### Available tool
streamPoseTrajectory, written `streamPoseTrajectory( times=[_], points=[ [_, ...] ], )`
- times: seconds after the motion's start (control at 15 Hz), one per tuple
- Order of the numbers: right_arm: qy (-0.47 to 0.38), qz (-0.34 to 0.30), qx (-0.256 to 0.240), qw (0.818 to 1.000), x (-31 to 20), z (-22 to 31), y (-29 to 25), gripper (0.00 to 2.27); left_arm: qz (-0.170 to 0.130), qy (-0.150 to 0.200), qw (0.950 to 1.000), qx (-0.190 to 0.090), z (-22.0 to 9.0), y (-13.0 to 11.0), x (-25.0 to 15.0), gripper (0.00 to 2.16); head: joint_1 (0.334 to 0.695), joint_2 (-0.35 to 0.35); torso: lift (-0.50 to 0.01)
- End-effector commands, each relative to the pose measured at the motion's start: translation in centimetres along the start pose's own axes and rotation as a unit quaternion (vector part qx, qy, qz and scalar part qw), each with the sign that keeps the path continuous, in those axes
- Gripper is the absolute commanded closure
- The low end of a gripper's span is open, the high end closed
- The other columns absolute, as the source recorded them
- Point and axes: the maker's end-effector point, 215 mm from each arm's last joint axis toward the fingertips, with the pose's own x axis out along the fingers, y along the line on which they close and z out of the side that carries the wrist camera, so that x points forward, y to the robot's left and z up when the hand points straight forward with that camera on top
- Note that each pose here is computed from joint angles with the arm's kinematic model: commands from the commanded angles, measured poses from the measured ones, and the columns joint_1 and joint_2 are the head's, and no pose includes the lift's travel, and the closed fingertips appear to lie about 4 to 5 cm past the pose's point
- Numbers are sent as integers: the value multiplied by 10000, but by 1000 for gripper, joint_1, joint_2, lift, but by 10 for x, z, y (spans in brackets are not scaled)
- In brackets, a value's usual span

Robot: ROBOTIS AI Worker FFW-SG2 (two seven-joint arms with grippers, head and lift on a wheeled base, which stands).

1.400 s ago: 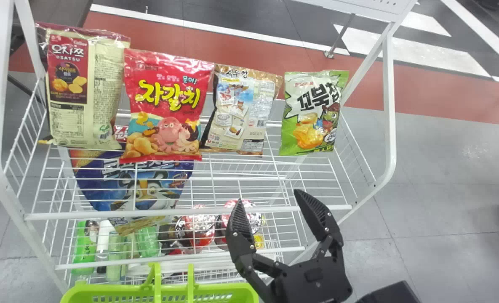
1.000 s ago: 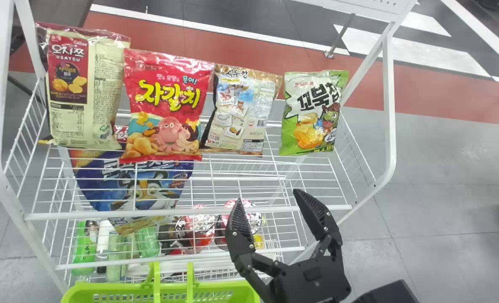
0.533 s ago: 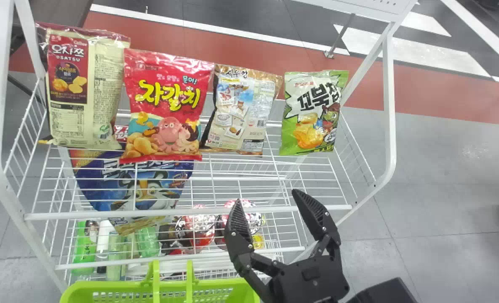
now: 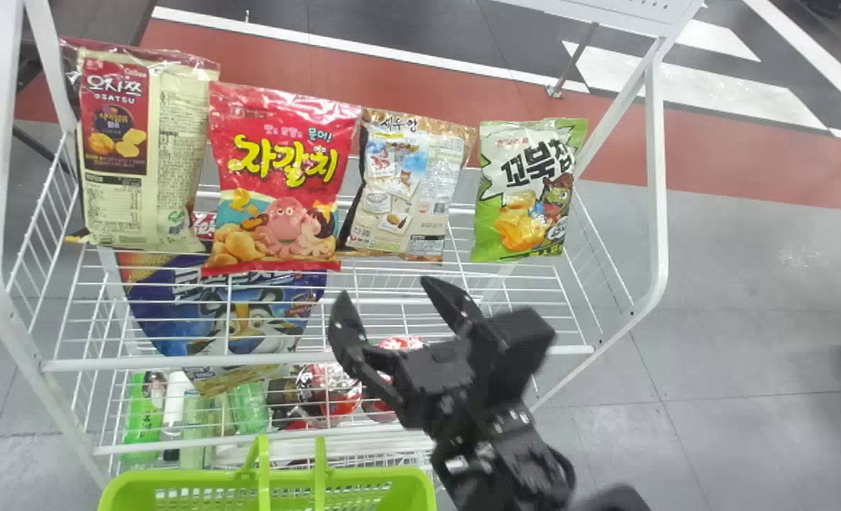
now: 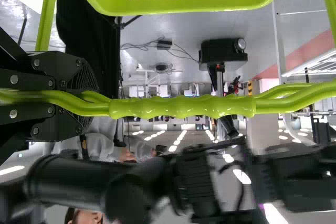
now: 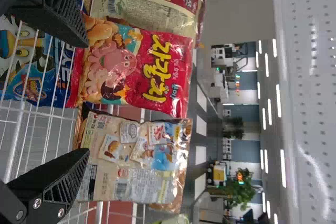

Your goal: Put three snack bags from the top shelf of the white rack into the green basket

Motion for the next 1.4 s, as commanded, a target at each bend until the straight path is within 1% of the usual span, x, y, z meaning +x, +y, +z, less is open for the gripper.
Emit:
streamPoseTrajectory(
  times=[0.0,0.07,0.2,0.27,0.47,0.53,0.6,0.73,0.93,1.0,1.07,1.13,1.2,1.27,1.33],
  points=[
    [0,235,18,9997,44,9,11,107,-19,2,10000,-7,1,0,0,2152,695,-350,0],
    [5,312,-1,9995,59,11,15,110,-18,9,10000,-13,1,0,0,2152,695,-350,0],
    [26,521,100,9986,86,18,28,110,-8,23,10000,-18,0,0,1,2152,695,-305,0],
    [-31,564,74,9984,97,25,36,110,20,35,10000,-15,-1,0,0,2152,695,-264,0],
    [-27,670,16,9977,128,39,51,110,25,56,10000,-25,-1,0,0,2152,695,-204,0],
    [14,628,-69,9980,136,42,55,110,15,50,10000,-33,0,0,0,2152,695,-165,0],
    [74,440,-190,9988,143,40,52,110,15,50,10000,-26,0,0,0,2152,695,-155,0],
    [125,307,-172,9993,150,38,49,113,3,55,10000,-26,0,0,1,2152,695,-145,0],
    [589,204,-321,9975,165,12,45,137,4,64,10000,-11,0,-1,1,2152,695,-134,0],
    [661,183,-330,9971,170,9,41,208,5,64,10000,-11,1,0,1,2152,695,-132,0],
    [800,187,-286,9962,172,0,34,559,5,64,10000,-3,1,-1,1,2152,695,-132,0],
    [825,268,-253,9959,171,-2,37,1143,5,64,10000,-3,1,-1,1,2152,695,-133,0],
    [887,336,-211,9953,168,-9,39,1774,6,63,10000,5,2,-1,1,2152,695,-135,0],
    [882,361,-192,9953,162,-13,41,2020,6,63,10000,5,2,-1,1,2152,695,-138,0],
    [748,366,-160,9964,156,-8,43,2057,5,64,10000,-3,1,-1,1,2152,695,-138,0]
  ],
)
